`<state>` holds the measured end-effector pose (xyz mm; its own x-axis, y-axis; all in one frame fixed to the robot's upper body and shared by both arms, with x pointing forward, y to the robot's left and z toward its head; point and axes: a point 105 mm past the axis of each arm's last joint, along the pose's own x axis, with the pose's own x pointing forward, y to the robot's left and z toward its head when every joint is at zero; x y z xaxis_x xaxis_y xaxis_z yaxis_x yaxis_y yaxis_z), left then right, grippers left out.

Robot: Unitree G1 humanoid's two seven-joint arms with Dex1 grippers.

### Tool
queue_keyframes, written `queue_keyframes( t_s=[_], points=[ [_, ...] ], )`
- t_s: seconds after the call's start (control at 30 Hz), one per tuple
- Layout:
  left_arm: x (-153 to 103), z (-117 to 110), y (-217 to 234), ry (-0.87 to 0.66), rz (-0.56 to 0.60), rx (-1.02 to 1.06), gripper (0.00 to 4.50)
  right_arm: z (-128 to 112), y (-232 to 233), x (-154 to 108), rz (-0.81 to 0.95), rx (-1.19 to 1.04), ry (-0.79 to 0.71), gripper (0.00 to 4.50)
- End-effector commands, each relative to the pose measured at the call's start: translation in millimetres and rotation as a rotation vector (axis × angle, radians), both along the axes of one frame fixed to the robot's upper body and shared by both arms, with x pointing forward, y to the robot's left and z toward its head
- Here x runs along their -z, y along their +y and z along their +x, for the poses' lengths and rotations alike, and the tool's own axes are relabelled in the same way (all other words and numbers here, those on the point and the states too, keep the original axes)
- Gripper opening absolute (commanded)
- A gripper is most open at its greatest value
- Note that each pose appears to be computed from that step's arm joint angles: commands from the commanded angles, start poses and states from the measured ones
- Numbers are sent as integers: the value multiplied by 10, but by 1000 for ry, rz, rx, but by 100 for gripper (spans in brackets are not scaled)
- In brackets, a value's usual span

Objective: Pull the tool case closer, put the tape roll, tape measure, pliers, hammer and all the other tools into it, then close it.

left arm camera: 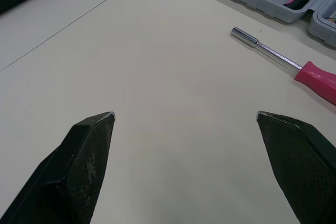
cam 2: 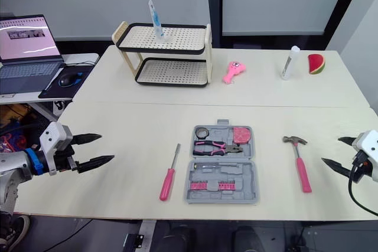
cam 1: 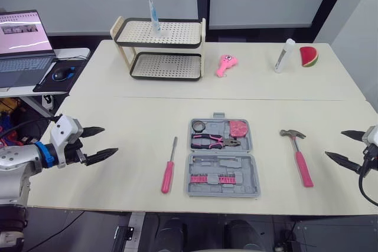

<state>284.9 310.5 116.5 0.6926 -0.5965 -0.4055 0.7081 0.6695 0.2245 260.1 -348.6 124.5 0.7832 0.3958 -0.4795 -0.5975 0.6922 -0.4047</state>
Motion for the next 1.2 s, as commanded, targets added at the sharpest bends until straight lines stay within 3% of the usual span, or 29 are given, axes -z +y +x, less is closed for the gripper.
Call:
queue_keyframes(
  t_s=[0.03, 0.4, 0.47, 0.67, 0.87, 1.07, 1.2],
  points=[
    [-95, 16, -4, -51, 19, -1, 450, 19, -50, -91, -28, 13, -28, 446],
    [-319, 198, -210, -204, -33, 8, 450, -6, -159, -117, -3, 98, -53, 446],
    [-367, 260, -331, -210, -5, 53, 450, -36, -152, -125, 7, 108, -54, 446],
    [-761, 419, -977, -245, -83, 281, 450, -120, -64, -147, 63, 147, -61, 446],
    [-927, 204, -1689, -219, -138, 607, 450, -250, -7, -102, 82, 175, -40, 446],
    [-880, -16, -2010, -180, -119, 807, 450, -301, 101, -73, 115, 191, -30, 446],
    [-919, -11, -2066, -205, -132, 820, 450, -274, 253, -33, 172, 223, -9, 446]
  ],
)
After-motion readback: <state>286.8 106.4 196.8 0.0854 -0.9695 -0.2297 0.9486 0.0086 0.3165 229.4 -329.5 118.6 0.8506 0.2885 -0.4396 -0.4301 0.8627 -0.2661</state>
